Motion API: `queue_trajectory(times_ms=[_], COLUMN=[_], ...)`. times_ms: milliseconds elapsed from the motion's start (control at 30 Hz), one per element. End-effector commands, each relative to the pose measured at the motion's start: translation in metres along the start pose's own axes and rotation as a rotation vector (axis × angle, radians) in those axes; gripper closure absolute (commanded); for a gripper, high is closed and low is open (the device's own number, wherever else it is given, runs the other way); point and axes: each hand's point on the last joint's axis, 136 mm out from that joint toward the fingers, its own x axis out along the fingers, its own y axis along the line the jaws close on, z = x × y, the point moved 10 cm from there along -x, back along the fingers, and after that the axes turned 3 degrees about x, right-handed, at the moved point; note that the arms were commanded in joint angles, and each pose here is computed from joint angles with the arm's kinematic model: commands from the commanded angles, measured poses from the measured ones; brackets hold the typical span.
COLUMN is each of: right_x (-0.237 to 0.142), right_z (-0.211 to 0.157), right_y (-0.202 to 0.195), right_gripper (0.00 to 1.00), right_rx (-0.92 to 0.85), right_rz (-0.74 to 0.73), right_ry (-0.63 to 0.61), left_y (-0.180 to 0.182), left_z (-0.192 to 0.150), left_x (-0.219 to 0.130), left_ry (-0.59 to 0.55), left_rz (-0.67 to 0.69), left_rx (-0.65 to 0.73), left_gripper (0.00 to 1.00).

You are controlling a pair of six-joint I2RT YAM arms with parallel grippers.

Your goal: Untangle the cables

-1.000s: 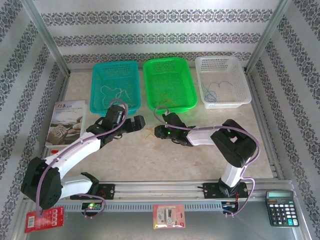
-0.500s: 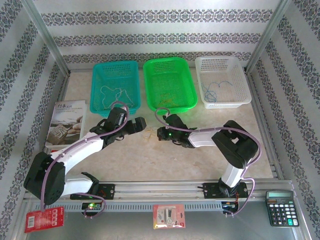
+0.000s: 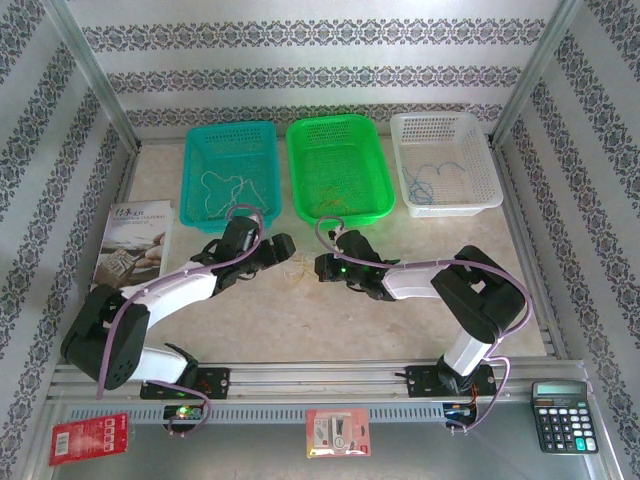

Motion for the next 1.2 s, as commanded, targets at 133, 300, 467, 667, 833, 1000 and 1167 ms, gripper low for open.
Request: queue_trajectory(times_ms=[133, 300, 467, 667, 833, 1000, 1167], right_x=[-0.005, -0.005, -0.005, -0.005, -0.005, -0.004, -0.004], right_z=[-0.001, -0.003, -0.003, -0.003, -0.004, -0.005, -0.005], right_y=[0.006, 0.006, 0.005, 0.004, 0.003, 0.002, 0.001], right_gripper=[1.00, 1.00, 1.00, 1.00, 1.00, 1.00, 1.00], right_rx=[0.008, 0.008, 0.011, 0.010, 0.011, 0.015, 0.017], right_rz=[0.046, 0.043, 0.042, 0.038, 0.033, 0.027, 0.025], right_ry=[-0.017, -0.015, -0.018, -0.018, -0.015, -0.014, -0.016], left_y=[0.003, 0.008, 0.017, 0.026, 0.027, 0.018, 0.012], left_z=[0.004, 0.001, -0.007, -0.012, -0.011, -0.011, -0.009], left_x=[0.020, 0.026, 0.018, 0.012, 0.017, 0.024, 0.031], left_ry=[-0.035, -0.025, -0.017, 0.030, 0.087, 0.103, 0.118], left_rz=[-0.054, -0.036, 0.045, 0.198, 0.287, 0.302, 0.321], left_rx=[-0.074, -0.069, -0.031, 0.057, 0.127, 0.188, 0.223], left_gripper=[0.28, 0.35, 0.38, 0.46, 0.50, 0.50, 0.50])
